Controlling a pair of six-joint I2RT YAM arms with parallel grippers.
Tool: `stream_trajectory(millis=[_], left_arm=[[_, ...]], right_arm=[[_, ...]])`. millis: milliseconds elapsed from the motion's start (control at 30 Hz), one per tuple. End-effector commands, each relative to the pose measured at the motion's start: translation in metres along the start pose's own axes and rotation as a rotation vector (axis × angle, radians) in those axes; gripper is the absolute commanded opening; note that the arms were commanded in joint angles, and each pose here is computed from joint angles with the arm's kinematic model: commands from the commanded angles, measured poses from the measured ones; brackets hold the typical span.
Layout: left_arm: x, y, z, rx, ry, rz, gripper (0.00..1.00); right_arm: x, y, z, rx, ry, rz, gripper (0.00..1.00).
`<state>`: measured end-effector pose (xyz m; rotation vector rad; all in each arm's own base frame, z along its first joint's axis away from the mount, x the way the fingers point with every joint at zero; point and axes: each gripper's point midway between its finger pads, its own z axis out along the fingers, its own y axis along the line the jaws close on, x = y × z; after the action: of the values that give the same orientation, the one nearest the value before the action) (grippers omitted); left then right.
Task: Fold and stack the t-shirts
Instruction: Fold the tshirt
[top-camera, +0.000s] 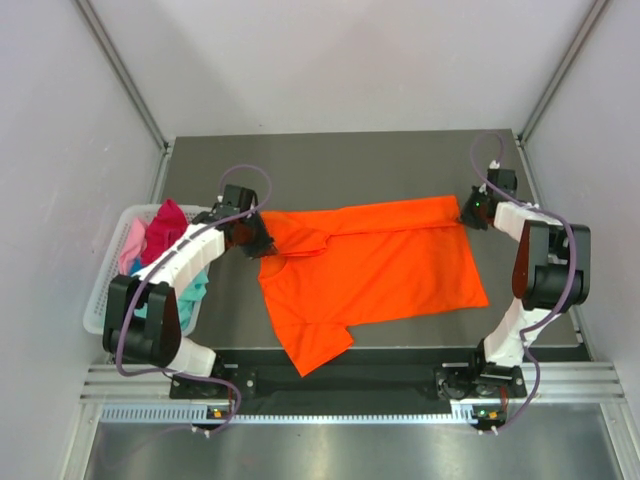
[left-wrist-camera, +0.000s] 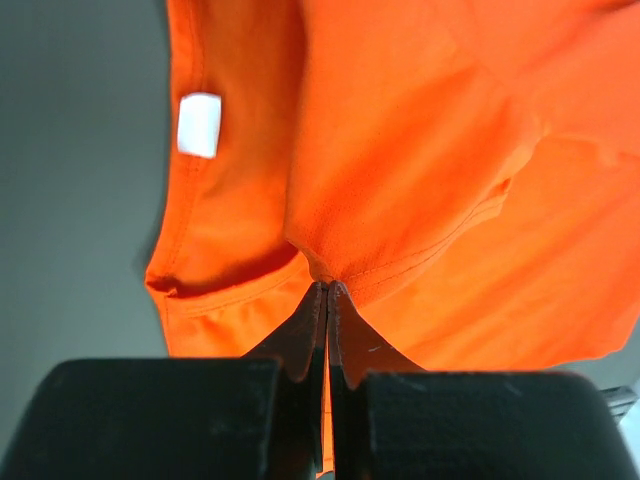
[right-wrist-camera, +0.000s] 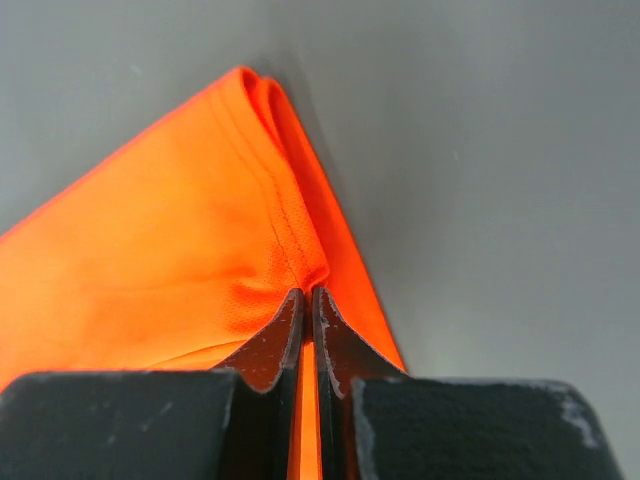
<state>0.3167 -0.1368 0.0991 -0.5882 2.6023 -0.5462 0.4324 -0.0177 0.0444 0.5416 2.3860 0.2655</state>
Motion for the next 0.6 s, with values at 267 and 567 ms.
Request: stream_trajectory(millis=[267, 567], left_arm=[[0.015, 0.008, -0.012, -0.048, -0.045, 0.035, 0.00], [0.036, 0.020, -0.002, -0.082, 0.011, 0.045, 0.01]], right_arm=[[-0.023, -0.014, -0.017, 0.059, -0.087, -0.006, 0.00], [-0.007, -0.018, -0.016, 0.063, -0.048, 0.002, 0.02]])
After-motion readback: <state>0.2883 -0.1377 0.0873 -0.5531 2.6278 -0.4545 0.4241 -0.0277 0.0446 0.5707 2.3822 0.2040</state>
